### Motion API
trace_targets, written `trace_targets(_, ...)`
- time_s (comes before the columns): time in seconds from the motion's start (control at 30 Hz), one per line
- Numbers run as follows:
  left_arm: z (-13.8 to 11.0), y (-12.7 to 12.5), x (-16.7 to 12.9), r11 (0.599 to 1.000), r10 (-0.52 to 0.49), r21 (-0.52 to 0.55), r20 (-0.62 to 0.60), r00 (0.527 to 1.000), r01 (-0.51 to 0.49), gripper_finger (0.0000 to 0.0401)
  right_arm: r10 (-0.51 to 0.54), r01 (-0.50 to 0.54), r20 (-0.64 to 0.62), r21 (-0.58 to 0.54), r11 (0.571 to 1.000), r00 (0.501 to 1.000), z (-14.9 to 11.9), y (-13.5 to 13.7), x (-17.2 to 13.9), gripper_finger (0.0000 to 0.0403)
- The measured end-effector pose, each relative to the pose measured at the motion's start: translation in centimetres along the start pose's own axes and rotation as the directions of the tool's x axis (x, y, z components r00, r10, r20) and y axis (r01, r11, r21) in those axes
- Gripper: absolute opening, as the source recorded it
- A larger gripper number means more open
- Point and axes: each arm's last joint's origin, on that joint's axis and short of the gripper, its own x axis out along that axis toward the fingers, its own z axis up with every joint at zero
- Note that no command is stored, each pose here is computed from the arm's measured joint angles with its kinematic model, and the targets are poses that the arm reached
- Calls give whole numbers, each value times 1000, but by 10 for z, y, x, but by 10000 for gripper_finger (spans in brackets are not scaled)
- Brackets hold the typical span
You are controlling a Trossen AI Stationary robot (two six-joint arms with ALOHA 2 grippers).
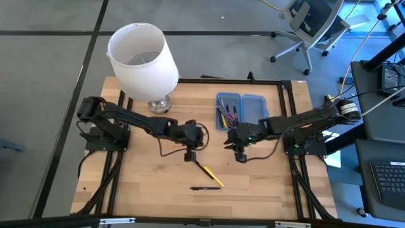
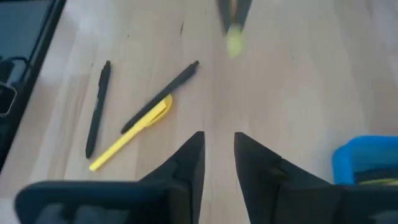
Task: Pick & place school supplies into a supply box
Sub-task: Put the orange pencil into the blue supply box
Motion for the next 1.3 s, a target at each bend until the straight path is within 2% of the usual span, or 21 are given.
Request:
trace_targets(0.13,24,3,-27,1000,-19,17,194,981,16,9,-7,8,45,-28,1000,999,2,10,-9,87)
trace_targets(0.23,40,4,-46,999,-39,33,352,935,30,9,11,-8,64,-55,998,998,3,16,-9,87)
trace_targets(0.37,62,1,-67,995,-101,76,564,820,70,10,-16,21,122,-42,999,992,8,16,-4,91)
trace_targets(0.5,76,-2,-80,981,-192,151,700,688,120,10,-11,38,283,-90,995,959,24,19,-2,122)
trace_targets(0.57,78,-3,-81,975,-222,173,723,654,139,10,5,38,355,-116,993,935,31,21,-4,146)
trace_targets(0.7,77,-4,-78,974,-225,175,715,662,142,10,1,50,451,-101,994,892,40,22,-8,194)
trace_targets(0.83,80,-6,-82,972,-235,184,746,623,147,11,9,57,527,-109,992,850,47,23,-12,220)
trace_targets(0.9,82,-7,-83,971,-240,189,766,596,148,12,17,50,574,-102,994,819,52,23,-15,226)
trace_targets(1.07,84,-8,-86,965,-260,207,785,562,158,12,34,31,685,-82,996,728,63,25,-24,225)
trace_targets(1.13,85,-8,-86,966,-257,205,791,555,155,13,36,29,707,-80,996,706,65,25,-26,221)
trace_targets(1.23,87,-8,-90,966,-258,209,815,518,153,13,47,17,739,-80,997,672,68,26,-29,213)
trace_targets(1.3,87,-7,-90,967,-256,207,815,520,152,13,50,15,747,-80,997,663,69,26,-30,206)
